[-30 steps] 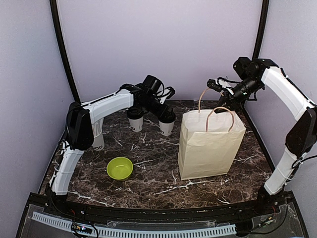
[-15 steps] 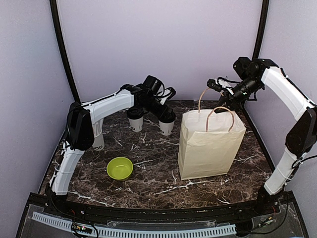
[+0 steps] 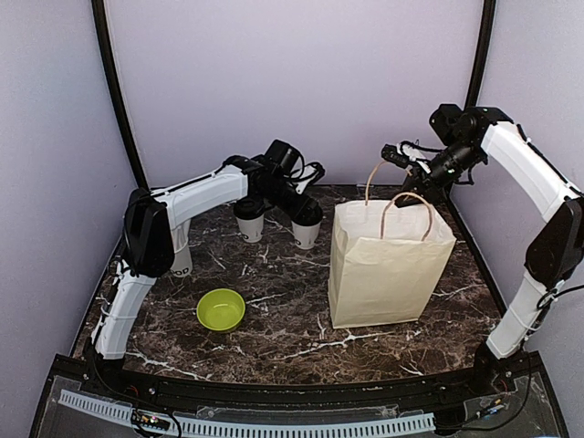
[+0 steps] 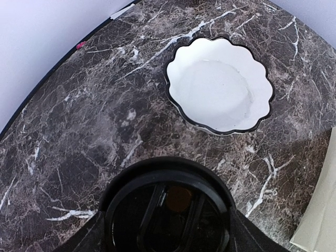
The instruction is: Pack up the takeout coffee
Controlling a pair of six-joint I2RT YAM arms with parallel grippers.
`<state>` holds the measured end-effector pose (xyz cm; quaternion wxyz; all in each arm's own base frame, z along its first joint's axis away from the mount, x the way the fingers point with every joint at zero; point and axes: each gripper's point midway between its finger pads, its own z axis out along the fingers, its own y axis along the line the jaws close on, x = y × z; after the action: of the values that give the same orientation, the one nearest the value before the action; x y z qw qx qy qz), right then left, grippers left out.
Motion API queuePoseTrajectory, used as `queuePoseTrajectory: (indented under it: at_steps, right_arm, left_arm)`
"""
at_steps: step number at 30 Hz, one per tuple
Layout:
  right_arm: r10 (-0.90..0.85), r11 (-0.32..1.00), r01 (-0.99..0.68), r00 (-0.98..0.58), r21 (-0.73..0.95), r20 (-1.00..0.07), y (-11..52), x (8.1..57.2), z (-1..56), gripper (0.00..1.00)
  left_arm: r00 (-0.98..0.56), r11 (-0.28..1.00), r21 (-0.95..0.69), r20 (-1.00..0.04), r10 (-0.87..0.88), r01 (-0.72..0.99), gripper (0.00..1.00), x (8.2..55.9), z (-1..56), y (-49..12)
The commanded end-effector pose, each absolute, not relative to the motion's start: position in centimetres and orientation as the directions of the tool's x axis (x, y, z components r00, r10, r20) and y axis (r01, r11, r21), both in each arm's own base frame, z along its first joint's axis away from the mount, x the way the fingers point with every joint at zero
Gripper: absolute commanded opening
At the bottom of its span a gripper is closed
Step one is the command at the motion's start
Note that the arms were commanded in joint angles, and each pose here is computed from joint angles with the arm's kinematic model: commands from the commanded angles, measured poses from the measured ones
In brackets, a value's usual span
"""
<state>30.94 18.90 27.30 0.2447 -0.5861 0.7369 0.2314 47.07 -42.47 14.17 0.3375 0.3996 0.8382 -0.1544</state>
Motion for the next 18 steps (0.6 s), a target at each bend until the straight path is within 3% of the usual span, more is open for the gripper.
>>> queuePoseTrajectory:
  at_steps: [1, 5, 12, 18]
  right_arm:
    - [-0.758, 0.22, -0.973, -0.211, 0.063, -0.618, 18.7, 31.2, 27.3, 0.0]
    - [-0.758, 0.216, -0.975, -0.204, 0.057, -0.62, 19.2, 31.2, 27.4, 0.01]
    - [-0.741, 0.193, -0.979, -0.19, 0.067, -0.644, 21.3, 31.1, 27.8, 0.01]
    - [-0.709, 0.152, -0.985, -0.164, 0.079, -0.685, 24.9, 31.7, 28.5, 0.0]
  left_arm:
    - [-0.373, 0.615, 0.029, -0.772, 0.514, 0.788, 0.69, 45.0, 23.1, -42.3]
    - [-0.339, 0.596, 0.019, -0.807, 0.483, 0.803, 0.68, 41.9, 27.4, -41.0]
    - [-0.328, 0.559, 0.014, -0.798, 0.506, 0.829, 0.67, 35.4, 29.0, -37.6]
    - [-0.317, 0.612, 0.046, -0.823, 0.471, 0.79, 0.67, 32.3, 33.8, -33.6]
